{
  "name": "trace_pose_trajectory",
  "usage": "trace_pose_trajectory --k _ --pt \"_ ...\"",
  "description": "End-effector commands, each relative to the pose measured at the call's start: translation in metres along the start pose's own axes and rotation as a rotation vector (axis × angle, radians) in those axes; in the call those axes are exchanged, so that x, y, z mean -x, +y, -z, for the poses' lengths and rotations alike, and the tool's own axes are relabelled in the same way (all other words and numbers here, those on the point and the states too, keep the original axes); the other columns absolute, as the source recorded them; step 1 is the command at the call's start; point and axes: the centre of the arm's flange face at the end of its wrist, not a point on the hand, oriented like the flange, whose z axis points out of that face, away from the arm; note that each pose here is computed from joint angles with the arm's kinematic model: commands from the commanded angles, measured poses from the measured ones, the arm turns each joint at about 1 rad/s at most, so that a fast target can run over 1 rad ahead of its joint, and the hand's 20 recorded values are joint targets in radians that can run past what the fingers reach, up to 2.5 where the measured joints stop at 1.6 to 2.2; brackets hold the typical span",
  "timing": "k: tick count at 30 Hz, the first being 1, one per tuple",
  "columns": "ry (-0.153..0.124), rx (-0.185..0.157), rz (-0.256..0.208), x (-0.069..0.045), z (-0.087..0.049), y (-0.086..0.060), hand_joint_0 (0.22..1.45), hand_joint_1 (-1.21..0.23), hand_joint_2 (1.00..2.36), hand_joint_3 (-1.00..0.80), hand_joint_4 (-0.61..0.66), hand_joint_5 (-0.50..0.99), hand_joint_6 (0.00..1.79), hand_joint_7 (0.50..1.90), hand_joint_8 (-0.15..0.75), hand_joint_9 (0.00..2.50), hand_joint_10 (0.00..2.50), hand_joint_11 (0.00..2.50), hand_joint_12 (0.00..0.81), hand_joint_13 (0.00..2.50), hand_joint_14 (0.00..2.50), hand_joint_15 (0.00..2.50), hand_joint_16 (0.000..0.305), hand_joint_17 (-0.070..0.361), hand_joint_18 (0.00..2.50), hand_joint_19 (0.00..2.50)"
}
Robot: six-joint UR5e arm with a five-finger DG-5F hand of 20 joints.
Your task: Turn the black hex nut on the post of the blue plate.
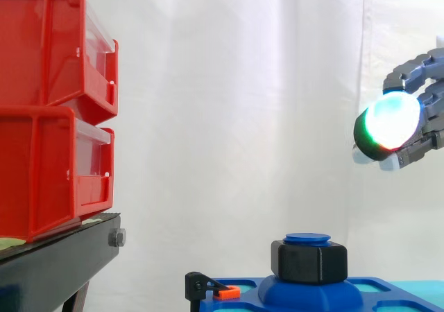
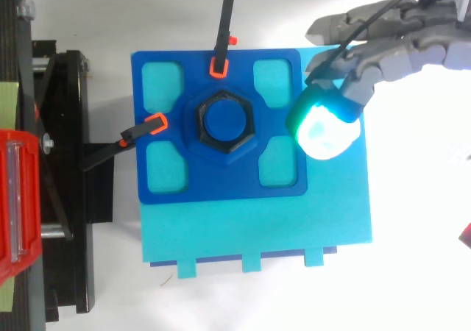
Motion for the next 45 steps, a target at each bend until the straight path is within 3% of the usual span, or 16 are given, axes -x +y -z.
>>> trace_pose_trajectory --k 1,6,10,20,37,45 --pt "-0.018 -0.012 -0.141 0.0015 0.0006 -0.0014 0.43 -0.47 1.00 -0.50 0.14 -0.21 0.50 0.65 0.191 0.27 0.00 0.00 0.330 0.03 0.00 0.03 0.059 0.134 0.00 0.25" --pt "-0.034 -0.043 -0.265 0.0025 0.0022 -0.0048 0.43 -0.47 1.00 -0.50 0.14 -0.21 0.50 0.65 0.190 0.27 0.00 0.00 0.328 0.03 0.00 0.03 0.059 0.133 0.00 0.24" --pt "-0.048 -0.058 -0.291 0.0039 0.0037 -0.0059 0.44 -0.47 1.00 -0.50 0.11 -0.22 0.50 0.61 0.160 0.17 0.00 0.00 0.321 0.00 0.00 0.01 0.057 0.129 0.00 0.21" --pt "-0.047 -0.059 -0.269 0.0036 0.0031 -0.0065 0.41 -0.46 1.00 -0.50 0.08 -0.23 0.50 0.59 0.117 0.00 0.00 0.00 0.298 0.00 0.00 0.01 0.051 0.115 0.00 0.16" --pt "-0.049 -0.058 -0.268 0.0044 0.0038 -0.0068 0.42 -0.52 1.00 -0.50 0.05 -0.24 0.50 0.59 0.091 0.00 0.00 0.00 0.277 0.00 0.00 0.01 0.046 0.104 0.00 0.14" --pt "-0.048 -0.056 -0.268 0.0041 0.0034 -0.0057 0.43 -0.52 1.00 -0.50 0.04 -0.26 0.50 0.51 0.049 0.00 0.00 0.00 0.261 0.00 0.00 0.01 0.041 0.093 0.00 0.13"
